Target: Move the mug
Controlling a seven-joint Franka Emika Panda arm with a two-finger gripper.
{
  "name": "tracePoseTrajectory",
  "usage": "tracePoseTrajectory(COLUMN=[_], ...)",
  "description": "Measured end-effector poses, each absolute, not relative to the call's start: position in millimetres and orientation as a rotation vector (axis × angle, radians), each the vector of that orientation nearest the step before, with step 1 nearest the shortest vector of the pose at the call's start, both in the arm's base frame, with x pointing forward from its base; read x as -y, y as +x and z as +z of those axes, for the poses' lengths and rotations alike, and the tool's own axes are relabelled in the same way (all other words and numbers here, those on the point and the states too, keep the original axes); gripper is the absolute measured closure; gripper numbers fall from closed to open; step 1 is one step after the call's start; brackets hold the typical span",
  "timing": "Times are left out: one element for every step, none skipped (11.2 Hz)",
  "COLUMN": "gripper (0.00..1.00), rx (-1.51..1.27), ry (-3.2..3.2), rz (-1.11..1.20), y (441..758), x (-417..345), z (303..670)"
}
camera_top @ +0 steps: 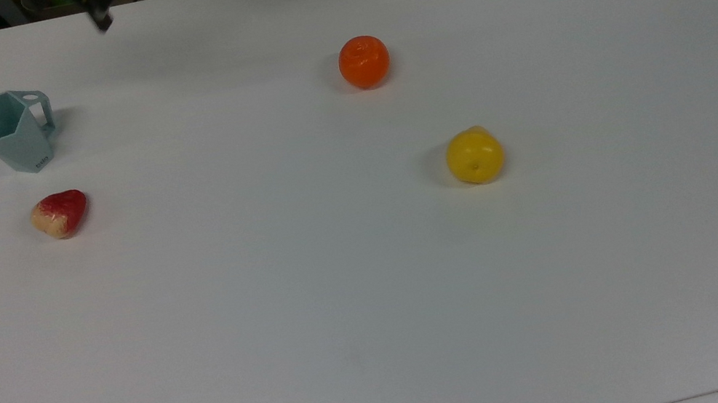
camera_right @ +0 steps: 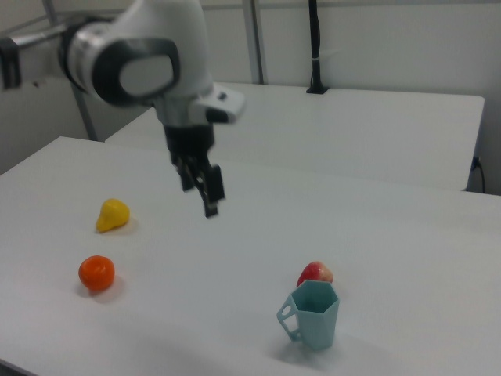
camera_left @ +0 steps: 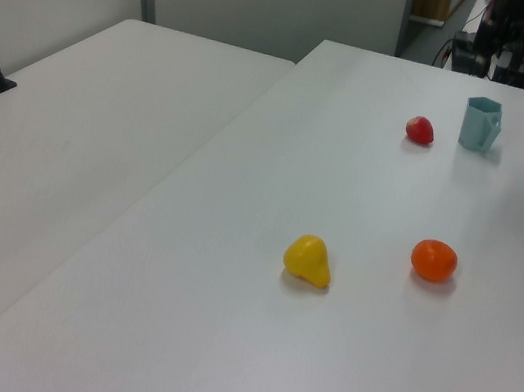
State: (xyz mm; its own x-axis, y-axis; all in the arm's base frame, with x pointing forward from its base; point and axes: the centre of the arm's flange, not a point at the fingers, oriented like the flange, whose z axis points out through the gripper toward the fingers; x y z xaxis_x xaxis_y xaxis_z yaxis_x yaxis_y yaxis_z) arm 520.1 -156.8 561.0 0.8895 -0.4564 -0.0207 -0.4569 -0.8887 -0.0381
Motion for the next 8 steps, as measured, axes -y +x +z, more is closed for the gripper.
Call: tracePoseTrajectory(gripper=[0.0,0.0,0.0,0.0,0.0,0.0,0.0,0.0], rx=[-0.663,-0.614,-0.571,-0.54,-0.519,-0.471,-0.42,-0.395], ry=[-2.997,-2.999,-3.007,-3.013,-3.018,-3.026,-3.035,-3.038], rz=[0.025,0.012,-0.001,-0.01,-0.059,-0.102,-0.124,-0.121], y=[514,511,512,516,524,530,537,542], x=[143,129,115,106,106,109,112,114], z=[592,612,618,617,615,613,607,600])
